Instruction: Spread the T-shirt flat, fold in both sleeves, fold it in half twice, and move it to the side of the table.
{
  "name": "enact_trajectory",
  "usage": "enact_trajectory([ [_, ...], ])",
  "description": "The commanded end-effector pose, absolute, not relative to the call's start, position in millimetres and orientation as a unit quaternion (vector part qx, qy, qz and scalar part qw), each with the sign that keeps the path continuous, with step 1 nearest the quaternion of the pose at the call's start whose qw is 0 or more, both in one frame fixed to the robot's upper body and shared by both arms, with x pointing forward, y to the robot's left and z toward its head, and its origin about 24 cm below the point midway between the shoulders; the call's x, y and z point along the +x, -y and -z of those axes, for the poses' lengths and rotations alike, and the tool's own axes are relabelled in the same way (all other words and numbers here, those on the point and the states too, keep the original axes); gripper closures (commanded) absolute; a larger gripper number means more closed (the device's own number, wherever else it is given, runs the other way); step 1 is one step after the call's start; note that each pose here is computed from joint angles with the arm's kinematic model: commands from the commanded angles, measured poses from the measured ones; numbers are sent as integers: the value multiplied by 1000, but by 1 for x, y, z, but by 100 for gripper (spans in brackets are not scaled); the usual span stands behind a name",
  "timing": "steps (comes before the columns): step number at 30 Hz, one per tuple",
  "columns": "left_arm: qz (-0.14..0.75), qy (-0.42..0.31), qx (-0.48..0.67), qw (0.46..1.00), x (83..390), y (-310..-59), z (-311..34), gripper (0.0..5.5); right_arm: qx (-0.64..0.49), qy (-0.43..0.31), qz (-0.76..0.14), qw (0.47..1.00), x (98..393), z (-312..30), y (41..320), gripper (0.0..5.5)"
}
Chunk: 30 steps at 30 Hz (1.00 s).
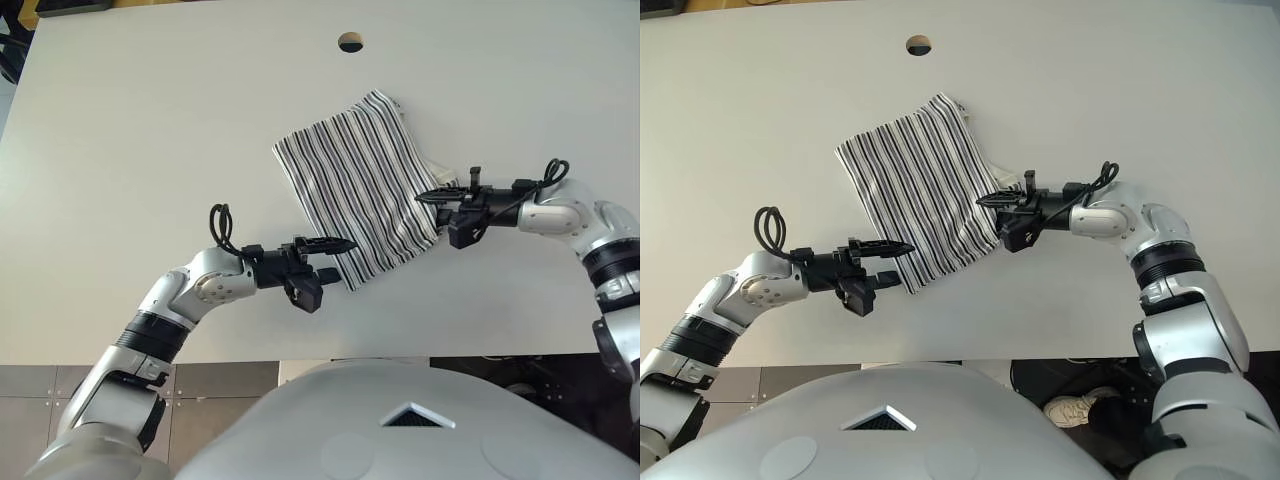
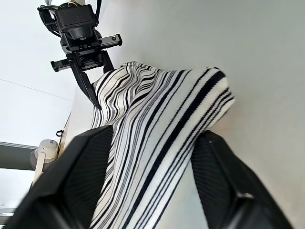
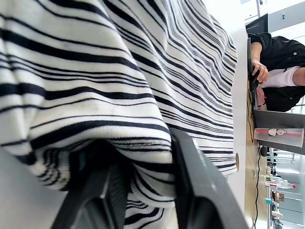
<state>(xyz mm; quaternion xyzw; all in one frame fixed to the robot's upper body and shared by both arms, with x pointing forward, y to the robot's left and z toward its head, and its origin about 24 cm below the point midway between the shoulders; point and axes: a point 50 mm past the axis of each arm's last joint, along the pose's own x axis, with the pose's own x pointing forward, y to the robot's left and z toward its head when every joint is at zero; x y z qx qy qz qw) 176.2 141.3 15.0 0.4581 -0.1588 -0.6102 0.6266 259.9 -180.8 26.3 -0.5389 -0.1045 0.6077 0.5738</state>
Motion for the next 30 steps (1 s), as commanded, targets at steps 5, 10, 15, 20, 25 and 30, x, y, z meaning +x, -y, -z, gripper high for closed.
enact_trajectory([
  [5,625,146,468,608,179,-142,-12,386,-537,87,-625,560,257,-24,184,540],
  [10,635,149,450,610,176,-141,-14,473,-520,90,-628,571,255,-31,185,540],
  [15,669,137,380,624,163,-140,-24,538,-475,75,-651,588,243,-43,190,540],
  [20,732,71,227,638,135,-143,-47,538,-412,28,-697,587,219,-62,196,540],
  [25,776,12,111,621,118,-151,-71,538,-337,-64,-767,543,181,-75,203,540],
  [30,774,-34,91,625,117,-160,-77,538,-293,-91,-790,530,167,-84,200,540],
])
